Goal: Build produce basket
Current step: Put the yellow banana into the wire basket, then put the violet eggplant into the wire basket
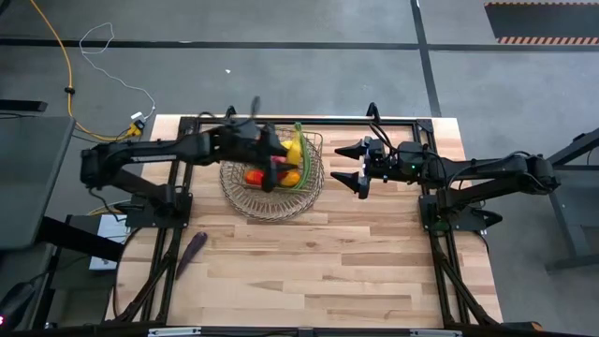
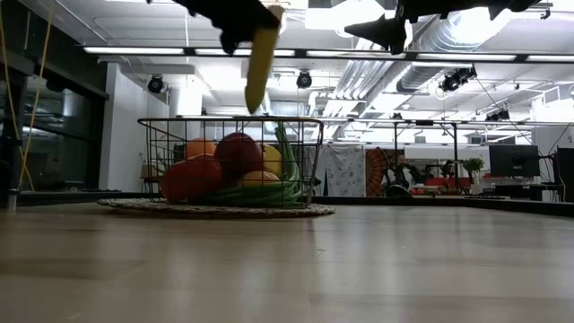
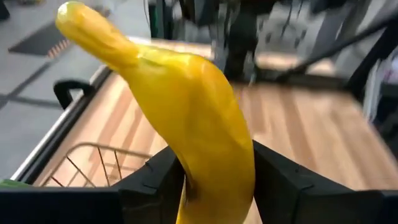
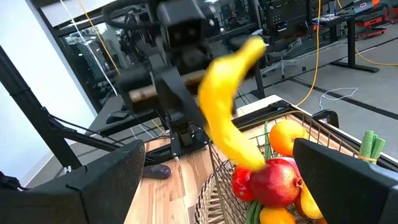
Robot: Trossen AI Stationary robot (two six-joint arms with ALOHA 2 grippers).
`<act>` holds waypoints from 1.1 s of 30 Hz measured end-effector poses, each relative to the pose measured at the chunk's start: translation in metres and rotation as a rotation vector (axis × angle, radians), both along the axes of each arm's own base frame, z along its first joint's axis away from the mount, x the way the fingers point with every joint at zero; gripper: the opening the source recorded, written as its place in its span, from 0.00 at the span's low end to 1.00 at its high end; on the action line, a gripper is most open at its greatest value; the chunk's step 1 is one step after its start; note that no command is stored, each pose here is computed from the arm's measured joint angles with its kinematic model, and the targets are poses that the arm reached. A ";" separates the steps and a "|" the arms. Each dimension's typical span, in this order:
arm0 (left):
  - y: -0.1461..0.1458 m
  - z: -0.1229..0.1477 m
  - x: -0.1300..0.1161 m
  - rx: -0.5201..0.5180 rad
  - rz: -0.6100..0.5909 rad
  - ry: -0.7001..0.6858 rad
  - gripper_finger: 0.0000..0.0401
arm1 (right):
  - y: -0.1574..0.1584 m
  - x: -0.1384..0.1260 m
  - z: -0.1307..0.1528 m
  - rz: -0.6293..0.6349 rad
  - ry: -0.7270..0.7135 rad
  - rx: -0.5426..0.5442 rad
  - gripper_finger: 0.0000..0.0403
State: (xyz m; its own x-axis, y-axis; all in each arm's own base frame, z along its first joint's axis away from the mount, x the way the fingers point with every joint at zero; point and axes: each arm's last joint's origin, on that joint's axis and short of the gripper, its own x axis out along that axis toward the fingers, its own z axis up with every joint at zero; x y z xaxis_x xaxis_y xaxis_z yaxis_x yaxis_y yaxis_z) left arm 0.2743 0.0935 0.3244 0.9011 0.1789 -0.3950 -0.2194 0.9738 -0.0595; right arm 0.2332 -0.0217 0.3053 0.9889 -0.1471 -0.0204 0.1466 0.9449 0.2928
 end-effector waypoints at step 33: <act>-0.012 0.051 -0.046 -0.005 -0.016 -0.117 0.59 | 0.000 0.000 0.000 -0.004 0.001 0.000 0.99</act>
